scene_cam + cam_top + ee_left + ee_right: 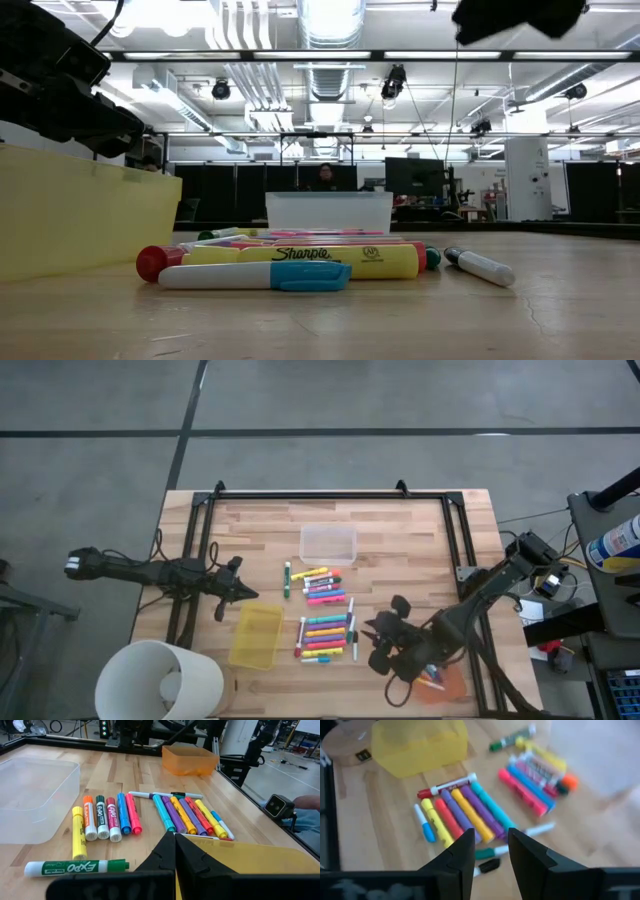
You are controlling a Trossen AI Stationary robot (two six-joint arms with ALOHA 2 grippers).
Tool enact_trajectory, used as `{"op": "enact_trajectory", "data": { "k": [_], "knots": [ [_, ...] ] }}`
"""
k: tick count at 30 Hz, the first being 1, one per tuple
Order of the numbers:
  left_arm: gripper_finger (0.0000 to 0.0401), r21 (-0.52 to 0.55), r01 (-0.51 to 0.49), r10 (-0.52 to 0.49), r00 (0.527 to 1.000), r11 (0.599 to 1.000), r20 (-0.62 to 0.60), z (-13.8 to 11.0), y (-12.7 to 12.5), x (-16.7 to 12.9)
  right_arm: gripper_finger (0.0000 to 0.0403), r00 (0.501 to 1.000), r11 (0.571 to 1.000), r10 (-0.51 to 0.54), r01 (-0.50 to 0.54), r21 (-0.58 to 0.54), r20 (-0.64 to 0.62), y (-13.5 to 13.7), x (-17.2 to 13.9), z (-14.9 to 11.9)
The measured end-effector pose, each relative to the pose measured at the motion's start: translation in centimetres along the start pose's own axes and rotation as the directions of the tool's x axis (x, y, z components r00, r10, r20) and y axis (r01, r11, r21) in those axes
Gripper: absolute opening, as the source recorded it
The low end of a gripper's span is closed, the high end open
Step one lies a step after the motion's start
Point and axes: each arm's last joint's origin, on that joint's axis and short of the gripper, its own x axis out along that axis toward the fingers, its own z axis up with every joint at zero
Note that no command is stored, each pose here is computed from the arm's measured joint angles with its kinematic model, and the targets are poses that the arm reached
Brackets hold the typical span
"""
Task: Pick & Place Markers
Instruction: Put the small black highlighter pen into the orange bin
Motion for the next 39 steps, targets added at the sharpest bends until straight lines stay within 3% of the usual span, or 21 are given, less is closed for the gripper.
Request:
{"op": "enact_trajectory", "data": {
  "k": [3,6,14,24,39],
  "knots": [
    [0.0,0.0,0.0,0.0,1.0,1.0,0.0,0.0,0.0,0.0,0.0115,0.996,0.982,0.018,-0.002,0.191,-0.082,-0.7,1.2,-0.3],
    [0.0,0.0,0.0,0.0,1.0,1.0,0.0,0.0,0.0,0.0,0.0116,0.977,0.933,0.051,0.026,0.358,-0.207,-1.6,2.5,-0.3],
    [0.0,0.0,0.001,-0.001,1.0,1.0,0.0,0.0,0.0,0.0,0.0116,0.945,0.862,0.167,-0.001,0.507,-0.283,-2.2,5.0,0.0],
    [0.0,0.0,0.0,0.0,1.0,1.0,-0.002,0.0,0.0,0.0,0.0116,0.871,0.885,0.148,0.096,0.456,-0.469,-1.1,9.3,-1.4],
    [0.0,0.0,0.0,0.0,1.0,1.0,-0.003,0.0,0.0,0.0,0.0116,0.839,0.877,0.072,0.204,0.434,-0.54,-0.2,12.6,-3.1]
  ]
}}
